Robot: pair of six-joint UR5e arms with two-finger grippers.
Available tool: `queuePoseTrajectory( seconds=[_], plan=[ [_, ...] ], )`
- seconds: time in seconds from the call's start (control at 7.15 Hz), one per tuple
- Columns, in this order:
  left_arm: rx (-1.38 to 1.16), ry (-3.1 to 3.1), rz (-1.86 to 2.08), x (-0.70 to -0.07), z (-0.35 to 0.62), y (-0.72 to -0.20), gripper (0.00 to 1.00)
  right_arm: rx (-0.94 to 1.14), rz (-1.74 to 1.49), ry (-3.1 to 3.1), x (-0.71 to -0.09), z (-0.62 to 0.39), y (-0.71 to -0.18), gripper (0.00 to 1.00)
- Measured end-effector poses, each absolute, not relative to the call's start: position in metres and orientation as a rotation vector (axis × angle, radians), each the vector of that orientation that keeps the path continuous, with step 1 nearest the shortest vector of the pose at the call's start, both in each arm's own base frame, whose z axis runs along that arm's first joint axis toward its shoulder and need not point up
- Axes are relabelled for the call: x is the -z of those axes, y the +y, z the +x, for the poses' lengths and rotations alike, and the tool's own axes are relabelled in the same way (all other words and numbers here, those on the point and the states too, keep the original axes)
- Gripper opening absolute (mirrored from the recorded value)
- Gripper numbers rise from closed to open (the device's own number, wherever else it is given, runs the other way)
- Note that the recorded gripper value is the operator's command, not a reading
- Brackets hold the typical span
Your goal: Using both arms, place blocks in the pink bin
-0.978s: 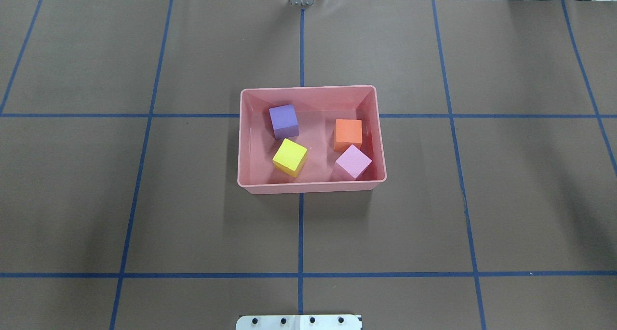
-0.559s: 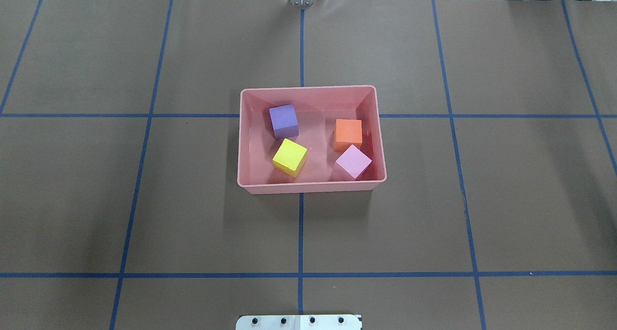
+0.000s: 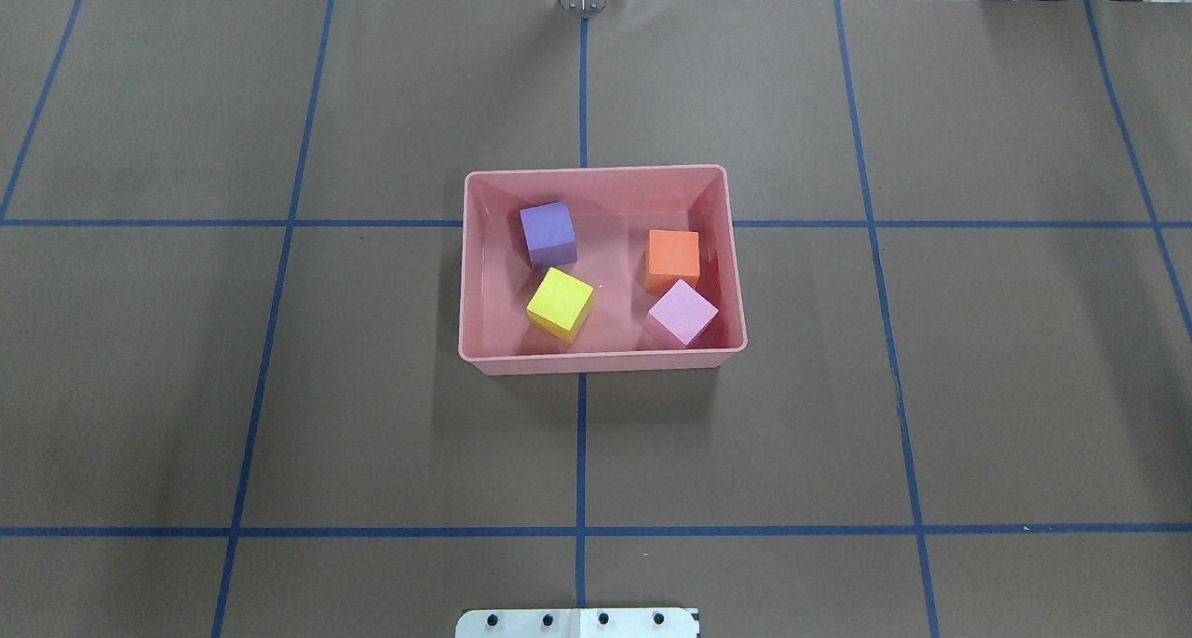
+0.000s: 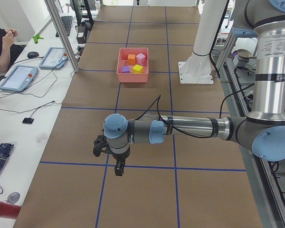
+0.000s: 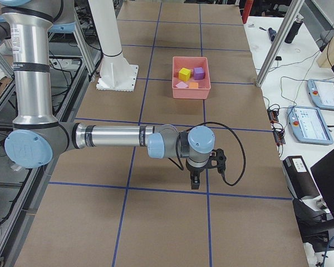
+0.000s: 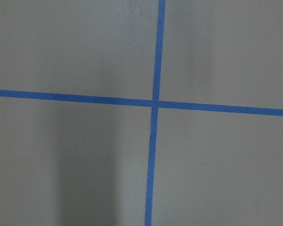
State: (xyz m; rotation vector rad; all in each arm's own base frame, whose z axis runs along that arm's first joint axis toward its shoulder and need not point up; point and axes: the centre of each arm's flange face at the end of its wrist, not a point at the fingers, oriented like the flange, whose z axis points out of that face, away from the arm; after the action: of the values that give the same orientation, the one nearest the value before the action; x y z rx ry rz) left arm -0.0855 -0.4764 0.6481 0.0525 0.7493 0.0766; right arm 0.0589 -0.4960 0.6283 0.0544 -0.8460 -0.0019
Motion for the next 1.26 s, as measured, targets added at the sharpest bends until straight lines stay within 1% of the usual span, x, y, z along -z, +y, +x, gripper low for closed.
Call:
queuePoseTrajectory(
  seconds=[0.56, 1.26],
  plan=[
    [-0.072, 0.734, 0.038, -0.656, -0.087, -0.473, 1.00, -0.011, 0.080, -0.799, -0.593, 0.070, -0.489, 1.00],
    [-0.075, 0.728, 0.042, -0.655, -0.087, -0.474, 1.00, -0.018, 0.034, -0.848, -0.603, 0.066, -0.475, 1.00]
  ],
)
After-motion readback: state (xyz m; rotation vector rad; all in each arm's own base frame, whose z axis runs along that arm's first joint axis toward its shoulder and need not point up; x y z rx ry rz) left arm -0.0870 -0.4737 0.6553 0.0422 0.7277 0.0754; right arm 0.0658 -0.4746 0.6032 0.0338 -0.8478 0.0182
